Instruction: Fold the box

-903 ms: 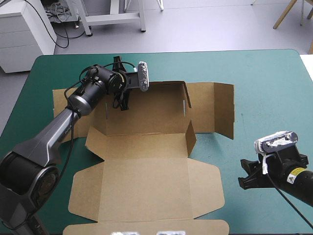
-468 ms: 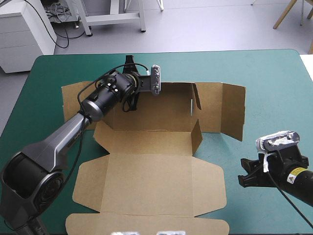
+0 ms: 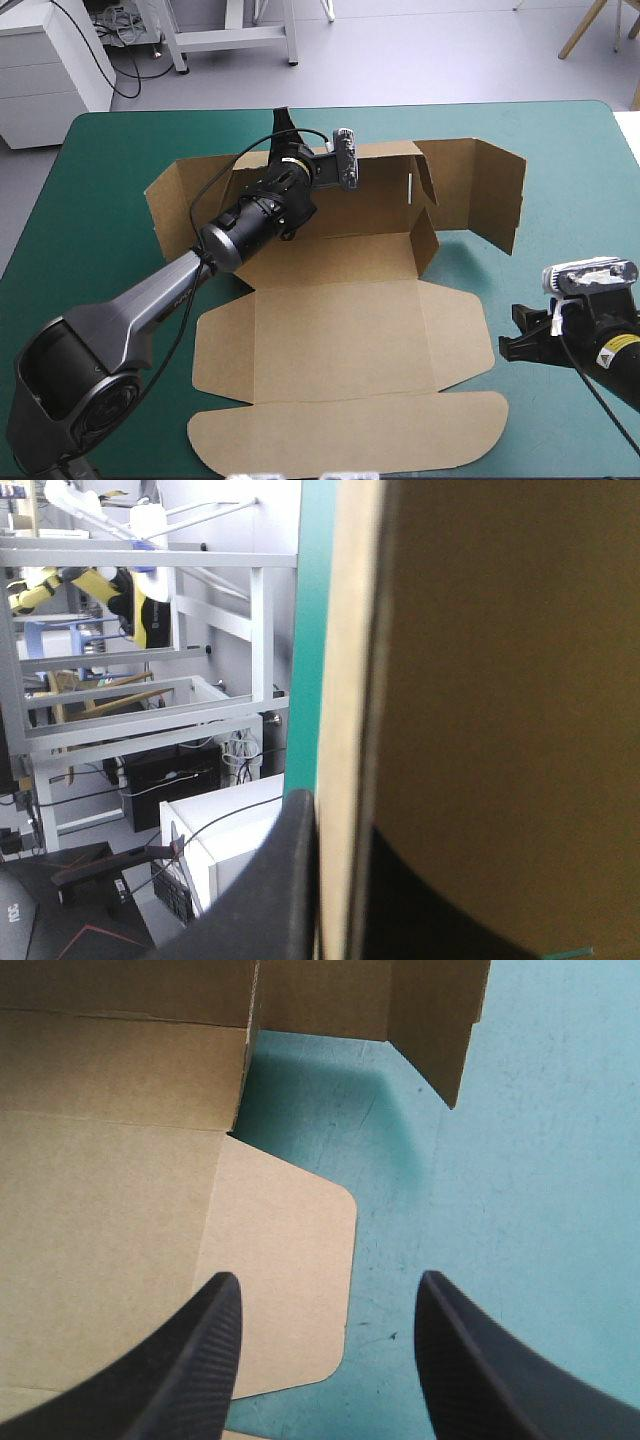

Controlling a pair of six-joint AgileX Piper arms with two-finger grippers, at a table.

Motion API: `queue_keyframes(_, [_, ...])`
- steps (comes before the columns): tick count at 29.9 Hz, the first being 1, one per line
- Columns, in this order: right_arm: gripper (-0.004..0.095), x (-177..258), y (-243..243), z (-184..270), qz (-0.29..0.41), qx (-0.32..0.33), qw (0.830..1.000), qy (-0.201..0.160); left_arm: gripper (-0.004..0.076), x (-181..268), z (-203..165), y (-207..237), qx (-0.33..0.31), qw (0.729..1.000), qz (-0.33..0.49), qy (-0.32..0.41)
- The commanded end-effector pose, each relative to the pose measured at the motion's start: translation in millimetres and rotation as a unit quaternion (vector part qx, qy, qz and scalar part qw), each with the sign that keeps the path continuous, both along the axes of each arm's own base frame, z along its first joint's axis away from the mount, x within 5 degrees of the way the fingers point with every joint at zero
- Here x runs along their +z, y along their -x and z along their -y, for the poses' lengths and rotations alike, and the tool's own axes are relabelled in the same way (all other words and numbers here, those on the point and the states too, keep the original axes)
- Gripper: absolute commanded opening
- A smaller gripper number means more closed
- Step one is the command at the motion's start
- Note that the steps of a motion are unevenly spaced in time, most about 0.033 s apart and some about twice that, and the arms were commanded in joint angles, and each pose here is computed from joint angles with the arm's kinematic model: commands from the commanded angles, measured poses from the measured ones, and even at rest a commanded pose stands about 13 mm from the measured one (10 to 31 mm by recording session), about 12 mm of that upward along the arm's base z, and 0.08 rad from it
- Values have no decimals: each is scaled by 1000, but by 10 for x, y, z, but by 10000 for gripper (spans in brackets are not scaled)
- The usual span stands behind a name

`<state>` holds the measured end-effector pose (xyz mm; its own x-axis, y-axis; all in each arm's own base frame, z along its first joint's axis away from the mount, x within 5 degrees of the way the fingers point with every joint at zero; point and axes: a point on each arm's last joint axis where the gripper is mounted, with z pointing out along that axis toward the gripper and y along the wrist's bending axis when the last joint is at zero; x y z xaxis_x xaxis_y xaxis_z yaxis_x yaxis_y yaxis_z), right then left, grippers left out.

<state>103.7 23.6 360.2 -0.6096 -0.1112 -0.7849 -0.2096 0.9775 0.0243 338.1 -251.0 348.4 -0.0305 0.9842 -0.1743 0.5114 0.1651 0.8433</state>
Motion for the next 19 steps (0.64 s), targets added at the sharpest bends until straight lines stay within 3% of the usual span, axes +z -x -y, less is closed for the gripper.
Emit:
queue_keyframes(1, [481, 268, -24, 28, 71, -13, 997, -3, -10, 361, -61, 95, -1, 998, 60, 27])
queue_keyframes(7, [481, 303, -45, 63, 73, -33, 997, 5, -10, 246, 43, 351, -32, 996, 64, 55])
queue_keyframes(15, [481, 244, -239, 19, 50, -37, 998, 0, -10, 6, 152, 797, -62, 995, 76, 29])
queue_keyframes(19, [481, 296, -314, -12, 48, -34, 998, -9, -10, -80, 163, 877, -46, 996, 79, 13])
